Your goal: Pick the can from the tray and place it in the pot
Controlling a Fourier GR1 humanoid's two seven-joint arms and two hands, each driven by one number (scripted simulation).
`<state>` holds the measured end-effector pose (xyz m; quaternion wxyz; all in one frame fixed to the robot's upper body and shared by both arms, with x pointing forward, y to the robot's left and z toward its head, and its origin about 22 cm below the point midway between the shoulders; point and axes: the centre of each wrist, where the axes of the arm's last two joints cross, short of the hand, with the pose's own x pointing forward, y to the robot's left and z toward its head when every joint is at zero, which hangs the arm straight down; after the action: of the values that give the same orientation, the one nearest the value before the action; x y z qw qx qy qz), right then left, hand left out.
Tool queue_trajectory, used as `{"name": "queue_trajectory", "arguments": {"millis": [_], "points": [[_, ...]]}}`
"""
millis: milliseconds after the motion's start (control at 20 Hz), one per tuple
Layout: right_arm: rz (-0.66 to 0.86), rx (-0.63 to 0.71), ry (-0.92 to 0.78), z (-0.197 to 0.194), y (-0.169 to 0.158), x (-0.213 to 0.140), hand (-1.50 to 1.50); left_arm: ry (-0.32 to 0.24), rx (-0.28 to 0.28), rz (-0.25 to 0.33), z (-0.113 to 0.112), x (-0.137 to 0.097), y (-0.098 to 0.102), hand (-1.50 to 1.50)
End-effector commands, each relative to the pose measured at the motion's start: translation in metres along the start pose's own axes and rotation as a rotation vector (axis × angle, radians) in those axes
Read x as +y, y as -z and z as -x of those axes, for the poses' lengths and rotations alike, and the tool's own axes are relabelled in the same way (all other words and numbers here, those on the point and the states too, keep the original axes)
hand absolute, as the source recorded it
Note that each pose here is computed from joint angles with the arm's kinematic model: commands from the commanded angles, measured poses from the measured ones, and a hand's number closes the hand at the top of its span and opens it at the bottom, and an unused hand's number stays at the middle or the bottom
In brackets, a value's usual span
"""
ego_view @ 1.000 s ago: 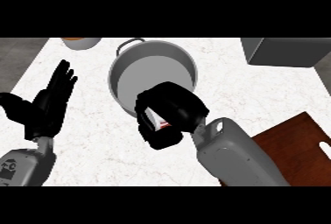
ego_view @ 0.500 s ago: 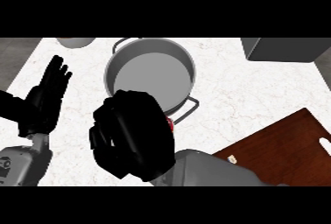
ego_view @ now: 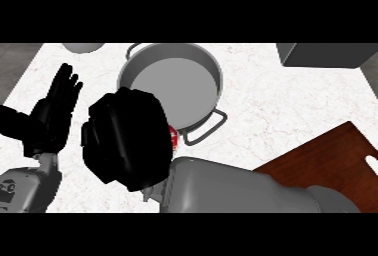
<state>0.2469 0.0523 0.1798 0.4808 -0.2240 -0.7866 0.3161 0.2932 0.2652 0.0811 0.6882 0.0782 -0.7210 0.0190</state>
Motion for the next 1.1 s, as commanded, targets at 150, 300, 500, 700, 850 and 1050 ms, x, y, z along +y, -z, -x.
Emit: {"name": "queue_trajectory", "arguments": {"millis": [150, 300, 500, 700, 850, 1050], "points": [[0.061, 0.097, 0.016, 0.038, 0.037, 0.023, 1.5, -0.008, -0.017, -0.004, 0.007, 0.004, -0.009, 0.0], [0.101, 0.095, 0.147, 0.054, 0.043, 0.02, 1.5, 0.023, -0.008, -0.003, 0.001, 0.005, 0.004, 0.0], [0.154, 0.08, -0.321, 0.088, 0.071, 0.029, 1.5, 0.003, -0.006, -0.01, 0.002, 0.011, -0.004, 0.0], [0.183, 0.116, -0.382, 0.103, 0.084, 0.035, 1.5, -0.006, -0.022, -0.003, -0.004, -0.005, 0.0, 0.0], [0.163, 0.142, -0.39, 0.138, 0.087, 0.036, 1.5, -0.026, -0.027, 0.029, -0.016, -0.005, 0.006, 0.0], [0.114, 0.172, -0.34, 0.152, 0.083, 0.039, 1.5, -0.007, -0.028, 0.053, -0.023, -0.005, 0.017, 0.0]]}}
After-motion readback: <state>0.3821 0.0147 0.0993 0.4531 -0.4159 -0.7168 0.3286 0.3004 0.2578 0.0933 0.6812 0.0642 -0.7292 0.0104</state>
